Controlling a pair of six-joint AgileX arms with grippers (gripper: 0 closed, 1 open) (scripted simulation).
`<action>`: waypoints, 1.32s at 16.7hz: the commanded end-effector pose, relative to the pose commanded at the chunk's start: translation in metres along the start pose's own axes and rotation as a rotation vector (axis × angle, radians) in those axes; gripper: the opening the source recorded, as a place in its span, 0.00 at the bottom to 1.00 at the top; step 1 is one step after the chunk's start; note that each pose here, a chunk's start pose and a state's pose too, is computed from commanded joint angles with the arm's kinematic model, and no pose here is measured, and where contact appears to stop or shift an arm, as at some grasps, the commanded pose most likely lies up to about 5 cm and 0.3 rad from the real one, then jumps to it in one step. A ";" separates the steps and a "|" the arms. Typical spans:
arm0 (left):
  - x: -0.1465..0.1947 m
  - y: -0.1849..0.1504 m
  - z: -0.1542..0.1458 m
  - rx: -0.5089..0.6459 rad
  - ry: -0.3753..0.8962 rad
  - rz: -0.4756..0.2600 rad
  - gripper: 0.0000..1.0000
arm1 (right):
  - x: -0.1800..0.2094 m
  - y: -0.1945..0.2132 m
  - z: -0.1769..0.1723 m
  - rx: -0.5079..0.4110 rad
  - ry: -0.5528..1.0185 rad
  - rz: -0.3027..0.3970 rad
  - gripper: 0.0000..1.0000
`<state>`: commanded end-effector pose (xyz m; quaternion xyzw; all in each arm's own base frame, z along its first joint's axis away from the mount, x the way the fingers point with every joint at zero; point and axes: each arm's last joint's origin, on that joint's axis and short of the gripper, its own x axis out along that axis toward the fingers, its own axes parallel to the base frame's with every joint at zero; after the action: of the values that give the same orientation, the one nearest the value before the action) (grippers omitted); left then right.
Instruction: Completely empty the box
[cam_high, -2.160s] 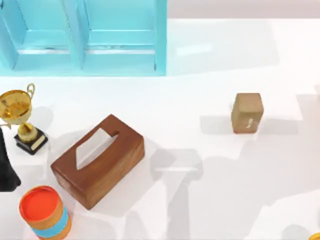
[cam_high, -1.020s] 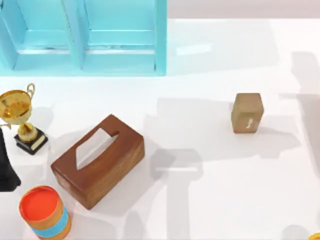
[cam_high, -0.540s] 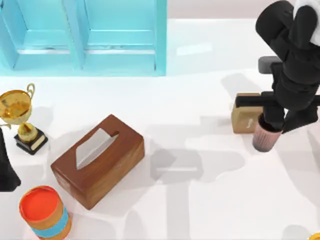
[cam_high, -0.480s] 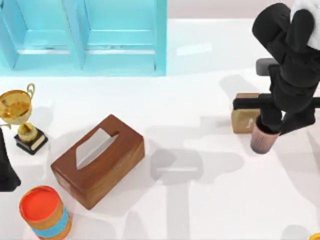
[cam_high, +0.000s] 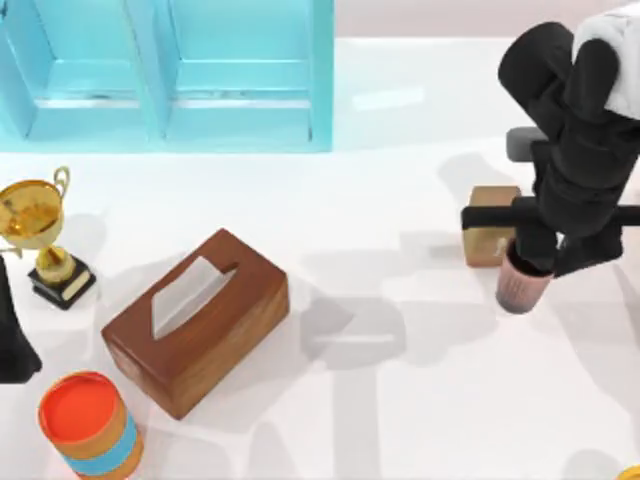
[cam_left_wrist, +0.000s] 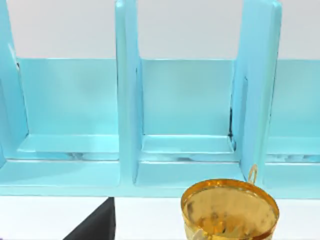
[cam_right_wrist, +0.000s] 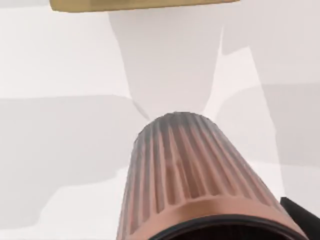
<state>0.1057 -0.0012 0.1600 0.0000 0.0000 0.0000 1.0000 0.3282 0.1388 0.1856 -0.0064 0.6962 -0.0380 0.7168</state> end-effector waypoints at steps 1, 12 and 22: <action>0.000 0.000 0.000 0.000 0.000 0.000 1.00 | 0.007 0.001 0.000 -0.001 -0.001 0.000 0.00; 0.000 0.000 0.000 0.000 0.000 0.000 1.00 | 0.028 0.004 -0.002 -0.002 -0.006 0.000 0.23; 0.000 0.000 0.000 0.000 0.000 0.000 1.00 | 0.028 0.004 -0.002 -0.002 -0.006 0.000 0.98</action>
<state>0.1057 -0.0012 0.1600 0.0000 0.0000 0.0000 1.0000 0.3275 0.1407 0.1578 -0.0075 0.6942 -0.0372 0.7188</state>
